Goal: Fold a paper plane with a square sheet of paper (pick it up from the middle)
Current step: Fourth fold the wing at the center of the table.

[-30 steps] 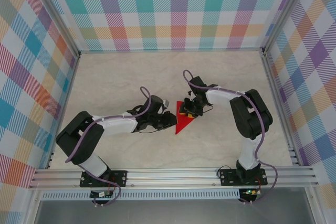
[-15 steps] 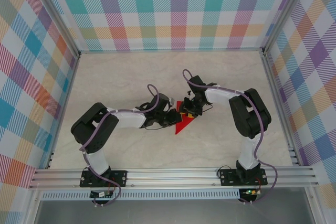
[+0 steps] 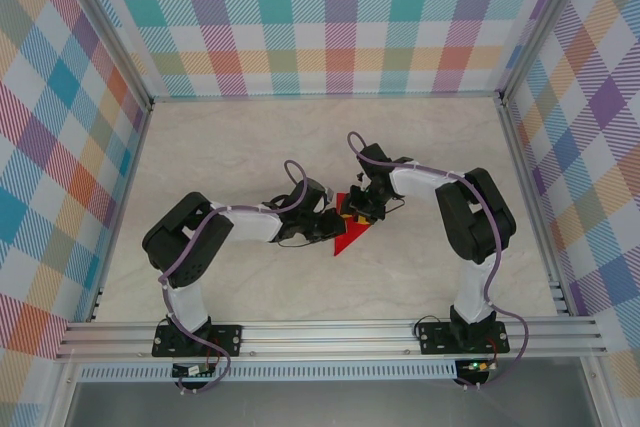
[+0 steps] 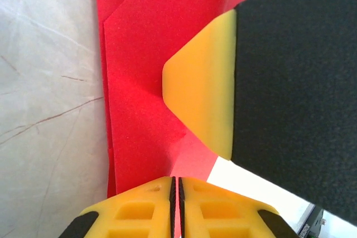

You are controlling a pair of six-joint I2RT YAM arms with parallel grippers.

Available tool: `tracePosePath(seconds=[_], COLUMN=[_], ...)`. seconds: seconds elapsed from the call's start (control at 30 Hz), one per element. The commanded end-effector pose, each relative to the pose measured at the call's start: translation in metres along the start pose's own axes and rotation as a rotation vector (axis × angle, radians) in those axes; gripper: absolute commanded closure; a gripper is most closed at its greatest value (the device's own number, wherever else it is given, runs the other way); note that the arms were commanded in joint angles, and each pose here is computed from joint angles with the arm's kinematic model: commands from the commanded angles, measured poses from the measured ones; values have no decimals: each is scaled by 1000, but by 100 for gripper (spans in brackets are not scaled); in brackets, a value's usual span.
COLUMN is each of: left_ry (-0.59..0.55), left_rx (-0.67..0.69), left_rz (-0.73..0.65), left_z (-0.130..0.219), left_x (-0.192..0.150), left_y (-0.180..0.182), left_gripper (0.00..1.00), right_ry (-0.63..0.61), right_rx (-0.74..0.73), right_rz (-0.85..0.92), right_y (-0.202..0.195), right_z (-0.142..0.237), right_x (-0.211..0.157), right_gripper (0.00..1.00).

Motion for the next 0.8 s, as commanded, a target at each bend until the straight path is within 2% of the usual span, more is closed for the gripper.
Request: tracePosePath(seconds=[0.0,0.47,0.77], left_ry=[-1,21,13], left_rx=[35,42,115], left_rz=[-1,5,38], left_z=[-3,-8,-8], left_x=[4,2,1], left_y=[6,10,25], left_gripper=[88,88,91], right_ry=[135,146,111], right_rx=[-286,-294,-250], right_rz=[-88,-91,-76], right_y=[-75,-76,-63], right_z=[-45,-46,-37], right_x=[-37,-38,-29], right_gripper=[59,60,60])
Point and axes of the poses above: each hand's point on the last joint's axis, 136 mm out from that joint toward the fingers, its own z axis back along the fingers, its own y axis along the line the jaws close on, x = y × z, the point moved 3 cm from there along z, back along the fingers, and after that the axes turned 13 degrees about z, right-handed, at the moved point
